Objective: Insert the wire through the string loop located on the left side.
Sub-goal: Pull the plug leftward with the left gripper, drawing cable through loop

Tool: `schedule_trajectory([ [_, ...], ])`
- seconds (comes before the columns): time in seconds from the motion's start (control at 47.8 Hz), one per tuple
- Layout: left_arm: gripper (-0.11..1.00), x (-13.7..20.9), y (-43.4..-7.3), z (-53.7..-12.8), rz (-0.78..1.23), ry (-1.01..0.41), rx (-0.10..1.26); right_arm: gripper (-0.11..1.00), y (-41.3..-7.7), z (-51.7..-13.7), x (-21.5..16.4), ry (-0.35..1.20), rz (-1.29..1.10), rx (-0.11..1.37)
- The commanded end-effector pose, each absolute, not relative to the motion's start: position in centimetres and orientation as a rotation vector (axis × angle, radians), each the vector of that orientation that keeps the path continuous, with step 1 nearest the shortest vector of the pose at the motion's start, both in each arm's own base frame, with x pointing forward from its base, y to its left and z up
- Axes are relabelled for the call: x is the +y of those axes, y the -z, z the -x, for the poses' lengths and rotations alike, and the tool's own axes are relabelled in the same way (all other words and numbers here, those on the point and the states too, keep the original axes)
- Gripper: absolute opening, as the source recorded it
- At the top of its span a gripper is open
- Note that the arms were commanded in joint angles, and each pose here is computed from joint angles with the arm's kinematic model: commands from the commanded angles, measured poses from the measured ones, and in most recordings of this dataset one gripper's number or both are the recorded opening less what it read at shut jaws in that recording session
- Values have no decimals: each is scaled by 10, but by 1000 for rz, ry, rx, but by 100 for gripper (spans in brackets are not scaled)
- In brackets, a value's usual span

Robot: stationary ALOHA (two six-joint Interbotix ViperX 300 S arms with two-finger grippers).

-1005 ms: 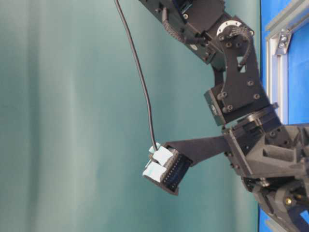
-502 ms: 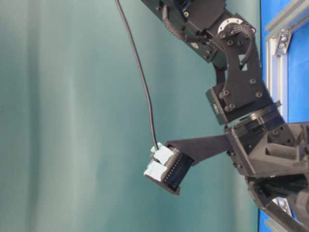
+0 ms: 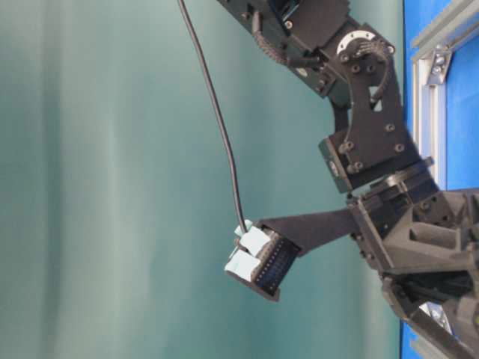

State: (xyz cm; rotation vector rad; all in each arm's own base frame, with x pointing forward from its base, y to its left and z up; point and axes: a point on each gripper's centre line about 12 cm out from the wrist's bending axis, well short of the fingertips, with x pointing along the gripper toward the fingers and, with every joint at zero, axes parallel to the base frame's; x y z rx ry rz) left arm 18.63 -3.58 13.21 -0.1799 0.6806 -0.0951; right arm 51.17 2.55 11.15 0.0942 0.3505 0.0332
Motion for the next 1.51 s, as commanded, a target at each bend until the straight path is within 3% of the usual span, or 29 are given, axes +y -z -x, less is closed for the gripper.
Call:
schedule_trajectory([
  [0.0,8,-36,-143,-179,206,100,671,95,-131,-514,27,-37,-98,308],
  [0.272,8,-35,-163,-166,248,112,610,95,-130,-513,28,-39,-96,309],
  [1.067,9,-35,-153,-166,250,101,651,95,-135,-514,28,-41,-95,297],
  [1.13,23,-35,-152,-166,249,100,657,95,-134,-514,28,-41,-95,299],
  [1.319,78,-35,-148,-167,244,95,684,95,-137,-513,29,-42,-95,297],
  [1.486,70,-35,-150,-167,245,97,674,95,-145,-511,29,-43,-95,283],
])
